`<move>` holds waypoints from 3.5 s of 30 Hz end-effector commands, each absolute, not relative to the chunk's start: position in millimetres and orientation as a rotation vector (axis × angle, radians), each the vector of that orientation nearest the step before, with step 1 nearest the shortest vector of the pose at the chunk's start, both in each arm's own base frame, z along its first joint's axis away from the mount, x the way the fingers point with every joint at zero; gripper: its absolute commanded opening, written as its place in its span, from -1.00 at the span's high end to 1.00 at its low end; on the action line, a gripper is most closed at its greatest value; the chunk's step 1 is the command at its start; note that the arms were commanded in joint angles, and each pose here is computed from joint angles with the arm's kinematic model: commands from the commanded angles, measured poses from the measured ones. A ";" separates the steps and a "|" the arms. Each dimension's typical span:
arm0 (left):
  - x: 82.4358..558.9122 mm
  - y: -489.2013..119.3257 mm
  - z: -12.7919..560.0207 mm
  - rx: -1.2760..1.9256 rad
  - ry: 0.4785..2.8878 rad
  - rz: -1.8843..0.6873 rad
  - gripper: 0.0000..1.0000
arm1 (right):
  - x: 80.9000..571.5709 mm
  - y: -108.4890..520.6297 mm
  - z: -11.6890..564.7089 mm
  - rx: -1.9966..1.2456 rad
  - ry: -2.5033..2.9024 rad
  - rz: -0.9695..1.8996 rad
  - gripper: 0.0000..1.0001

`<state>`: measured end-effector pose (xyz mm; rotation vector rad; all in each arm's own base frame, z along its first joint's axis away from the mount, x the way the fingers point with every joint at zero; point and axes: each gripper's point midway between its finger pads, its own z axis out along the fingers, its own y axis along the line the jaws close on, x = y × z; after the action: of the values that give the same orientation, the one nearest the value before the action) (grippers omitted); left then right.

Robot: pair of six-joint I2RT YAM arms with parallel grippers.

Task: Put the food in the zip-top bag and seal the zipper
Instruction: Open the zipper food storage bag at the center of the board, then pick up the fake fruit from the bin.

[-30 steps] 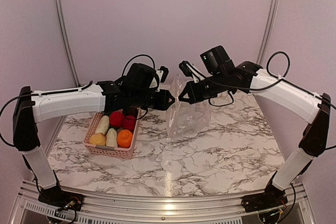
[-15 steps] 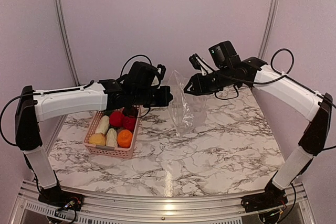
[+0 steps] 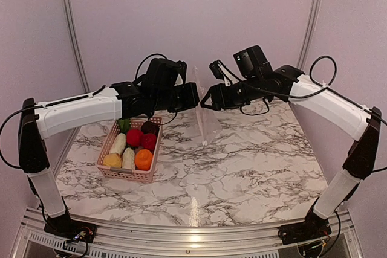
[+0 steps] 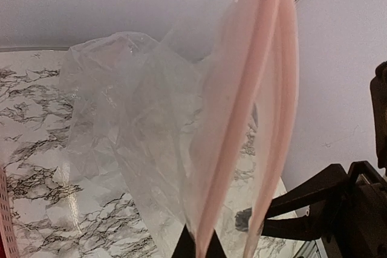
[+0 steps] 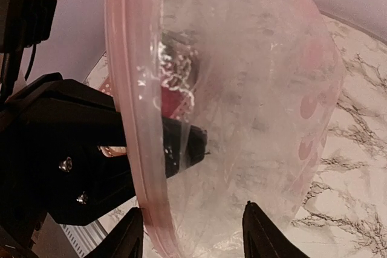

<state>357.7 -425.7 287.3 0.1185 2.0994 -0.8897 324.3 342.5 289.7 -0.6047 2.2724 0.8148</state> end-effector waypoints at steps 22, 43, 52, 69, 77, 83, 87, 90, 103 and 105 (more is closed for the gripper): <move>365.2 -422.5 286.6 0.061 2.133 -0.862 1.00 | 367.2 317.8 292.8 -0.437 2.292 0.311 0.16; 356.7 -439.2 280.1 0.220 2.145 -0.927 0.66 | 389.3 264.2 297.3 -0.281 2.296 0.251 1.00; 350.2 -433.1 318.6 0.445 2.020 -0.949 -0.98 | 399.7 253.3 308.6 -0.283 2.276 0.233 1.00; 360.4 -293.8 245.7 0.185 2.267 -0.454 -0.98 | 443.0 162.1 353.5 -0.172 2.170 0.020 1.00; 360.0 -245.3 181.9 0.119 2.319 -0.226 -0.98 | 408.6 265.6 246.8 -0.395 2.370 0.591 1.00; 355.1 -239.4 200.7 0.054 2.216 -0.407 -0.98 | 389.1 292.5 206.4 -0.472 2.455 0.669 1.00; 351.8 -242.0 190.3 0.048 2.292 -0.423 -0.77 | 386.6 296.6 202.6 -0.488 2.465 0.698 1.00; 350.6 -235.0 179.7 -0.072 2.361 -0.418 -0.70 | 381.0 297.8 198.5 -0.492 2.487 0.721 1.00; 347.7 -239.6 130.7 -0.474 2.455 -0.567 -0.50 | 373.2 296.5 195.1 -0.552 2.482 0.668 1.00; 347.3 -238.2 126.6 -0.534 2.457 -0.579 -0.49 | 375.4 289.3 194.0 -0.560 2.493 0.548 1.00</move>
<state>349.7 -241.8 141.6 -0.3731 2.4368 -0.5461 378.7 294.3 184.6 -0.5177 2.5149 0.6698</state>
